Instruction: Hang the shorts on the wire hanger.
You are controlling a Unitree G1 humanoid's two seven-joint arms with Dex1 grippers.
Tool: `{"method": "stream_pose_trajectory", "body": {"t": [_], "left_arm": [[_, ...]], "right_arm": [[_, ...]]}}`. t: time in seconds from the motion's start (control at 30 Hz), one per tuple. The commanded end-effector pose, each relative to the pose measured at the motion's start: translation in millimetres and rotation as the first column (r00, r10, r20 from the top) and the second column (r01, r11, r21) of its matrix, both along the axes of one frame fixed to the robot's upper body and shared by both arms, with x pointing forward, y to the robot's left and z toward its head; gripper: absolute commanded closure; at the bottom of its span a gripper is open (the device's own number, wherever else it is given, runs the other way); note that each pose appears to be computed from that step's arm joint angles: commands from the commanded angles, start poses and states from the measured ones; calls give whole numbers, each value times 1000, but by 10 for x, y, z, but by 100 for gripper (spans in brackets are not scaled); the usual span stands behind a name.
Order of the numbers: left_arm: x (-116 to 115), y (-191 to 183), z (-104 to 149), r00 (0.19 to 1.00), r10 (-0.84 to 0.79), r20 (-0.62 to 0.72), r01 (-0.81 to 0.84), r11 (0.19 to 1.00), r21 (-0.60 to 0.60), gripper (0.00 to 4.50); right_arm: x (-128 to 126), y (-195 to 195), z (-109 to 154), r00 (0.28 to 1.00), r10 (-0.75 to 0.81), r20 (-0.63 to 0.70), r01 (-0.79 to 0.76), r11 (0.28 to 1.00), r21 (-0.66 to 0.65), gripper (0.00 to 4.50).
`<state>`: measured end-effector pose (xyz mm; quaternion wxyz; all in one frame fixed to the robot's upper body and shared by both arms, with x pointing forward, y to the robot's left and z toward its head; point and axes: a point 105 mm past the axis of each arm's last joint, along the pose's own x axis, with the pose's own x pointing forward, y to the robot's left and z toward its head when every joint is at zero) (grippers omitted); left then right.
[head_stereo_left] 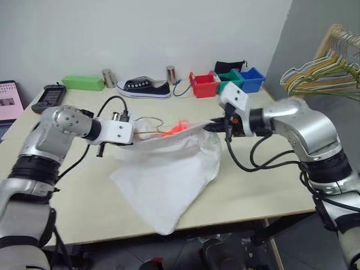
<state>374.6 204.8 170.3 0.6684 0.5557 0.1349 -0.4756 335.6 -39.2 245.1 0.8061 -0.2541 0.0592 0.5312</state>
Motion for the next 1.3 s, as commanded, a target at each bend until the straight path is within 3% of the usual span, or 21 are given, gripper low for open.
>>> {"method": "stream_pose_trajectory", "body": {"t": [0.03,0.27,0.43,0.6,0.9,1.13,1.3], "left_arm": [[85,-272,236,997,-21,75,28,996,-85,442],[94,-395,230,996,-28,82,37,994,-102,442],[82,-388,218,996,-33,86,41,994,-99,442],[61,-421,262,992,-66,108,76,993,-90,442],[-56,-584,315,983,-136,122,147,985,-88,442],[-132,-601,314,981,-146,125,156,985,-78,442],[-135,-577,318,982,-139,128,149,986,-74,442]], "right_arm": [[30,114,63,993,-14,113,16,1000,-22,446],[110,68,-34,980,-1,197,26,992,-124,446],[138,-60,-108,974,18,224,30,978,-206,333],[165,-255,-294,971,81,226,9,930,-368,206],[357,-397,-550,976,83,201,18,889,-457,1],[538,-516,-708,965,86,247,61,845,-531,1],[558,-527,-715,961,104,255,52,841,-539,112]]}}
